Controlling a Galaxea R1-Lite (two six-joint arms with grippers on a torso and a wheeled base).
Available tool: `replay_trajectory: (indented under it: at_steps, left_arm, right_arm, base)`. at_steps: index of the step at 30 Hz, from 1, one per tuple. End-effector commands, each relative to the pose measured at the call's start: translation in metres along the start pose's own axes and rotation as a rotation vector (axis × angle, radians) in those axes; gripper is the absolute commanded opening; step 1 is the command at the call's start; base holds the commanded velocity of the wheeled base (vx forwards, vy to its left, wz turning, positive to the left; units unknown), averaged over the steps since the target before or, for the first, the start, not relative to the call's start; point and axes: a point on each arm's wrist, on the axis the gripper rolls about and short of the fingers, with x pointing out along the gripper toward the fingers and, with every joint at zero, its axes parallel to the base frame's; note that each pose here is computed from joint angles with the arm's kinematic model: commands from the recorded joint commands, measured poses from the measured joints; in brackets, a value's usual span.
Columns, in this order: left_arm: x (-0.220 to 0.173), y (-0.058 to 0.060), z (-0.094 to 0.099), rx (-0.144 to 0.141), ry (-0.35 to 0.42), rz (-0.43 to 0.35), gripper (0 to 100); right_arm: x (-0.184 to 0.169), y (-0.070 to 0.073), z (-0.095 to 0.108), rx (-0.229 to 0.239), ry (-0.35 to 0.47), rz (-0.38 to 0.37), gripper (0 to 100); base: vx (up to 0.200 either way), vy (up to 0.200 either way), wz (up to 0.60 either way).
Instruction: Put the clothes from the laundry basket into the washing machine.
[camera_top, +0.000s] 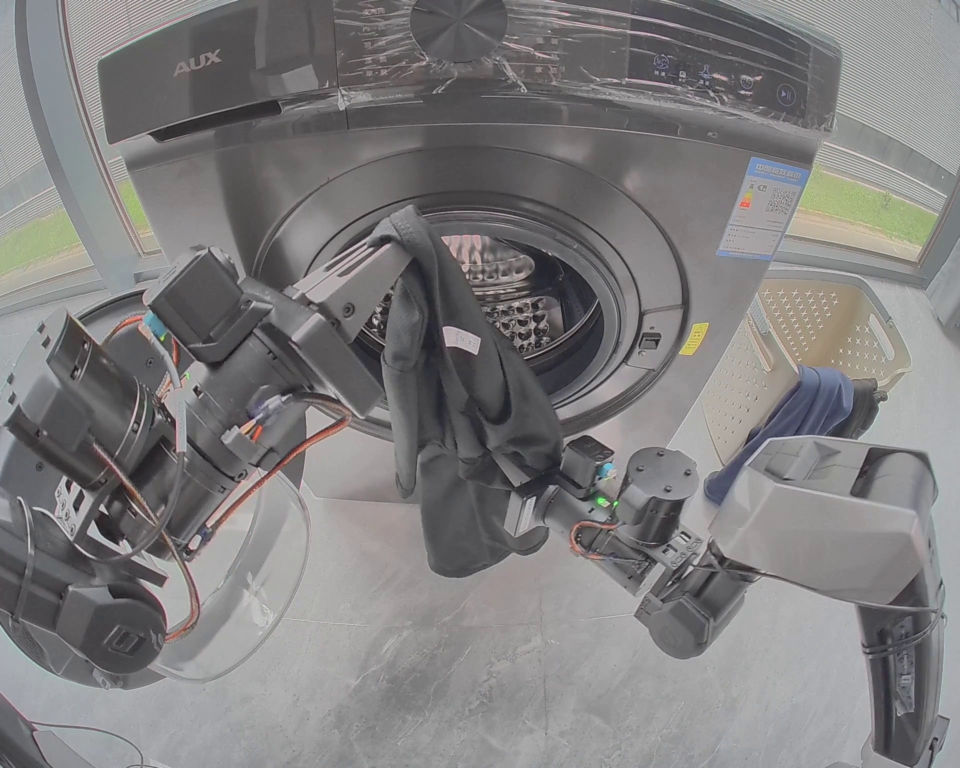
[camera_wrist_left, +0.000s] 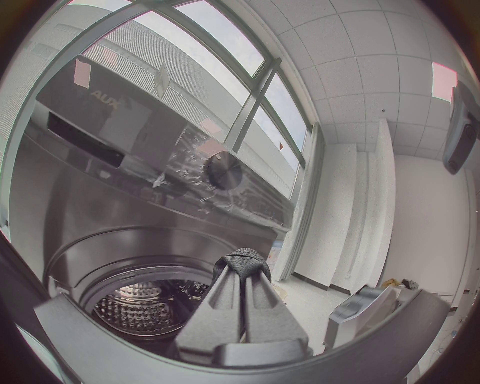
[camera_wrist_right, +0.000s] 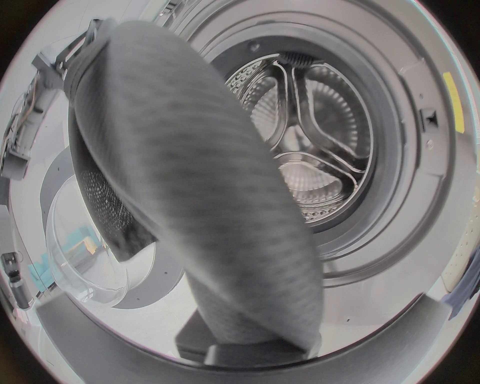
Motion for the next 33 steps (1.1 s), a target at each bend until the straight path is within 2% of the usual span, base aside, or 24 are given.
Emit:
replay_trajectory:
  at_steps: [1,6,9,12,15,16,18,21,25,26,29,33]
  left_arm:
    - [-0.013,0.029,-0.02,0.032,0.128,0.107,0]
    - [-0.028,0.029,-0.038,0.013,0.238,0.121,0]
    - [-0.037,0.031,-0.057,0.019,0.332,0.131,0]
    - [-0.044,0.037,-0.075,0.03,0.4,0.143,0]
    - [-0.05,0.037,-0.085,0.032,0.441,0.146,0]
    - [-0.057,0.037,-0.097,0.036,0.496,0.142,0]
    - [-0.063,0.04,-0.113,0.036,0.548,0.127,0]
    - [-0.067,0.048,-0.126,0.042,0.549,0.135,0]
    - [-0.064,0.048,-0.13,0.045,0.542,0.129,0]
    - [-0.063,0.048,-0.131,0.042,0.544,0.127,100]
    - [-0.066,0.047,-0.131,0.036,0.551,0.124,100]
    - [-0.084,0.04,-0.139,0.019,0.64,0.109,100]
  right_arm:
    - [-0.033,-0.009,0.056,-0.002,-0.055,-0.04,0]
    - [-0.055,-0.005,0.091,-0.003,-0.108,-0.039,0]
    - [-0.061,-0.003,0.105,-0.004,-0.14,-0.033,0]
    - [-0.065,-0.001,0.113,-0.004,-0.16,-0.03,0]
    - [-0.066,0.001,0.115,0.004,-0.166,-0.024,0]
    - [-0.067,0.003,0.117,0.014,-0.17,-0.018,0]
    - [-0.067,0.004,0.118,0.025,-0.174,-0.028,0]
    - [-0.067,0.007,0.116,0.034,-0.171,-0.034,0]
    - [-0.068,0.008,0.116,0.035,-0.168,-0.033,0]
    - [-0.068,0.008,0.115,0.035,-0.166,-0.033,0]
    - [-0.067,0.008,0.117,0.035,-0.174,-0.034,0]
    - [-0.063,0.01,0.12,0.037,-0.192,-0.027,0]
  base:
    - [0.0,0.0,0.0]
    - [0.0,0.0,0.0]
    - [0.0,0.0,0.0]
    - [0.0,0.0,0.0]
    - [0.0,0.0,0.0]
    - [0.0,0.0,0.0]
    - [0.0,0.0,0.0]
    - [0.0,0.0,0.0]
    - [0.0,0.0,0.0]
    - [0.0,0.0,0.0]
    - [0.0,0.0,0.0]
    - [0.0,0.0,0.0]
